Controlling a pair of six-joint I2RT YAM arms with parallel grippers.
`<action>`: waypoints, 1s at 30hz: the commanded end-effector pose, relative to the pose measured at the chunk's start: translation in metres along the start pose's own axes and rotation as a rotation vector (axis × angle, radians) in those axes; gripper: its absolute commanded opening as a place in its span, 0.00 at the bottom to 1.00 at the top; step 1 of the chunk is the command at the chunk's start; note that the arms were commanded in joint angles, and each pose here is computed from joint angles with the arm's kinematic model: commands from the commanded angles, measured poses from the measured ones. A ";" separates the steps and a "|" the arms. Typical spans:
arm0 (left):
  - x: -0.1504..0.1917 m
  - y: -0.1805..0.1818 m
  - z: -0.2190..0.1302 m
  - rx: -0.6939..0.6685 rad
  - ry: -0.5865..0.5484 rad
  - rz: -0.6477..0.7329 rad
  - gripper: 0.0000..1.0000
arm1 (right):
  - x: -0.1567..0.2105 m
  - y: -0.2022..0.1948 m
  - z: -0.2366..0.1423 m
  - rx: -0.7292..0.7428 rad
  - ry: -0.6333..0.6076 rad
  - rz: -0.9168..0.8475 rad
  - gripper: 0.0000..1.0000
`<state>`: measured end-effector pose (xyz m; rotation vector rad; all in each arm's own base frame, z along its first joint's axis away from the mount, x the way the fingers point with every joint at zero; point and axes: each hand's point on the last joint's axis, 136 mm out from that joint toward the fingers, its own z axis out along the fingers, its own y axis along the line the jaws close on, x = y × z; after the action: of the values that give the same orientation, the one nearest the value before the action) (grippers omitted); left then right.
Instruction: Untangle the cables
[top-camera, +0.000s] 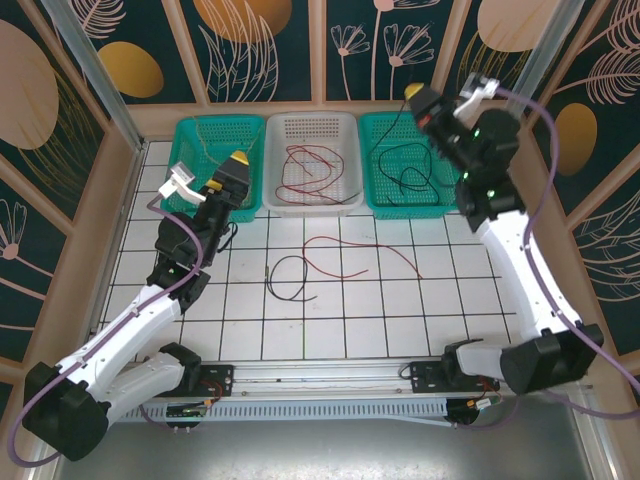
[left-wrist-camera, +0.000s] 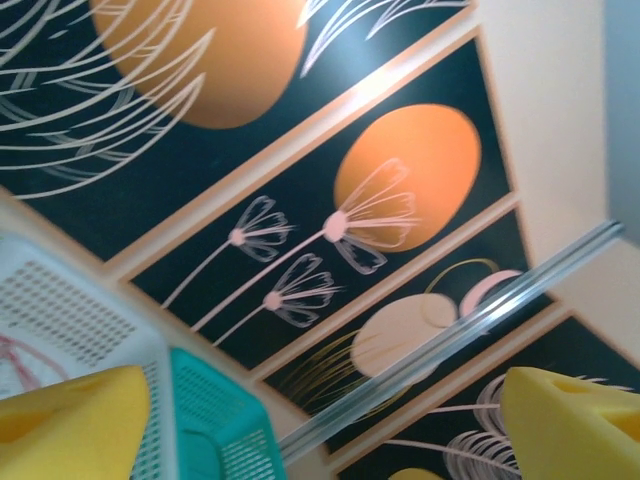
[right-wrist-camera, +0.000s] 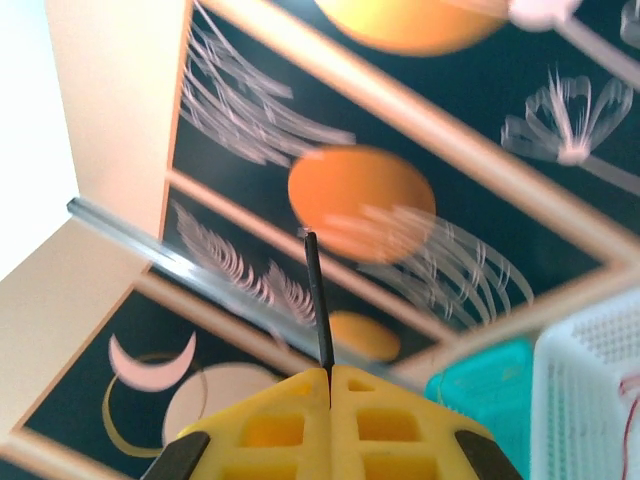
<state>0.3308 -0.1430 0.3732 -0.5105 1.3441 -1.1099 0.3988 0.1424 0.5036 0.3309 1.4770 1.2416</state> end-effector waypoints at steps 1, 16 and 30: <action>0.010 0.028 -0.005 -0.117 0.037 0.017 0.93 | -0.036 -0.020 0.013 0.109 -0.042 -0.131 0.00; 0.036 0.073 -0.012 -0.348 0.193 0.161 0.93 | -0.125 -0.084 0.088 0.142 -0.059 -0.227 0.00; 0.044 0.076 -0.004 -0.369 0.242 0.192 0.91 | -0.186 -0.094 0.037 0.228 -0.273 -0.250 0.00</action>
<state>0.3442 -0.1456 0.2808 -0.5278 1.7792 -0.8030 0.5506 -0.0027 0.5015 0.4342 1.4806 0.8327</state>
